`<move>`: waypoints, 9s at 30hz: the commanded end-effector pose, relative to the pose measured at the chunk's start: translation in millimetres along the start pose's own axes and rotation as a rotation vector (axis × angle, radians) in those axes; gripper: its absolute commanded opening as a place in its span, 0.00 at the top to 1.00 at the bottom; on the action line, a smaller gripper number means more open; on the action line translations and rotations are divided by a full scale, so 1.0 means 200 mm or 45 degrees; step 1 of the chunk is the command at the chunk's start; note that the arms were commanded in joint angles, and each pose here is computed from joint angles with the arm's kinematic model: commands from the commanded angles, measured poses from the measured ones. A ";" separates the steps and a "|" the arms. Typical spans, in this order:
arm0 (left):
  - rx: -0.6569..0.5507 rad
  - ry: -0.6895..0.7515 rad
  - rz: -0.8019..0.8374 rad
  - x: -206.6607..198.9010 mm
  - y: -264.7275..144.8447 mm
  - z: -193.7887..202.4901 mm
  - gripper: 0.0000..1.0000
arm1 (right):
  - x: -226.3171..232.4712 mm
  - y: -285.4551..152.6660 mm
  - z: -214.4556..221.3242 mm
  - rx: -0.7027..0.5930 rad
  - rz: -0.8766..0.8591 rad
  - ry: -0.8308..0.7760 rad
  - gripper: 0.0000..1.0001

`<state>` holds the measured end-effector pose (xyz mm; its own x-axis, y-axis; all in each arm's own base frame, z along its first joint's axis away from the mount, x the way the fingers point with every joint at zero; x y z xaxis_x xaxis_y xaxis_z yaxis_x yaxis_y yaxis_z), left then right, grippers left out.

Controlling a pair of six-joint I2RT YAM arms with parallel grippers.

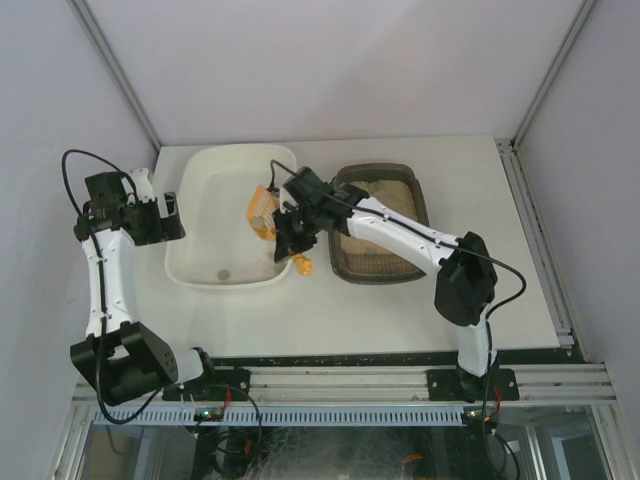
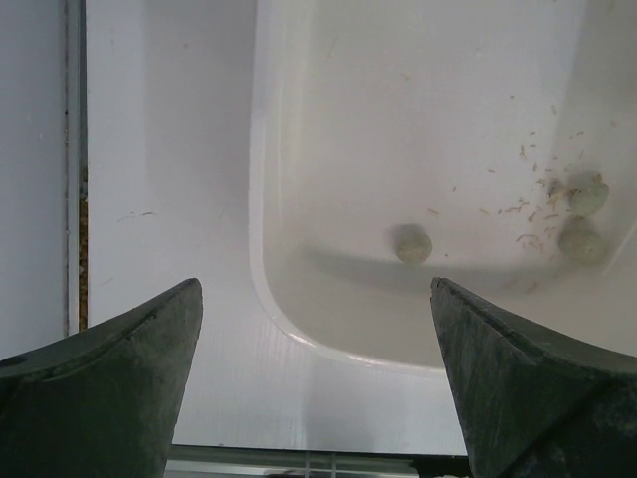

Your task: Clean the litter box

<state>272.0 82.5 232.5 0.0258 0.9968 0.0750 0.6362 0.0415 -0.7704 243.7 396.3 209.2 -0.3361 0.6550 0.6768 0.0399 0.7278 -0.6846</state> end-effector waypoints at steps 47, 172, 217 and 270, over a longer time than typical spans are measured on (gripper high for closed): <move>-0.415 0.423 0.571 -1.02 0.15 -1.04 0.00 | -0.79 -0.88 0.11 -0.349 0.511 0.428 1.00; -0.285 0.433 0.557 -1.21 0.33 -0.57 0.00 | -0.99 -0.49 0.16 -0.364 -0.690 0.540 1.00; -0.303 0.493 0.582 -1.19 0.28 -0.53 0.00 | -0.85 -0.47 0.12 -0.340 -0.610 0.410 1.00; -0.085 -0.068 0.214 0.18 0.04 -0.24 0.00 | 0.01 -0.12 -0.10 -0.561 1.321 -1.084 1.00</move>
<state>301.3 130.2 228.1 -0.0476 0.9964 -0.0707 0.6026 -0.0278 -0.7976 256.1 386.4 156.0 -0.4635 0.5316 -0.7089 0.8328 -0.0120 -0.5535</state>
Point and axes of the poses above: each gripper's point midway between its finger pads, its own y axis out along the fingers, its own x axis along the line the jaws close on, z = x × y, the point moved 4 cm from there along -y, back along the fingers, and after that the axes turned 12 degrees about y, right-handed, at the moved point
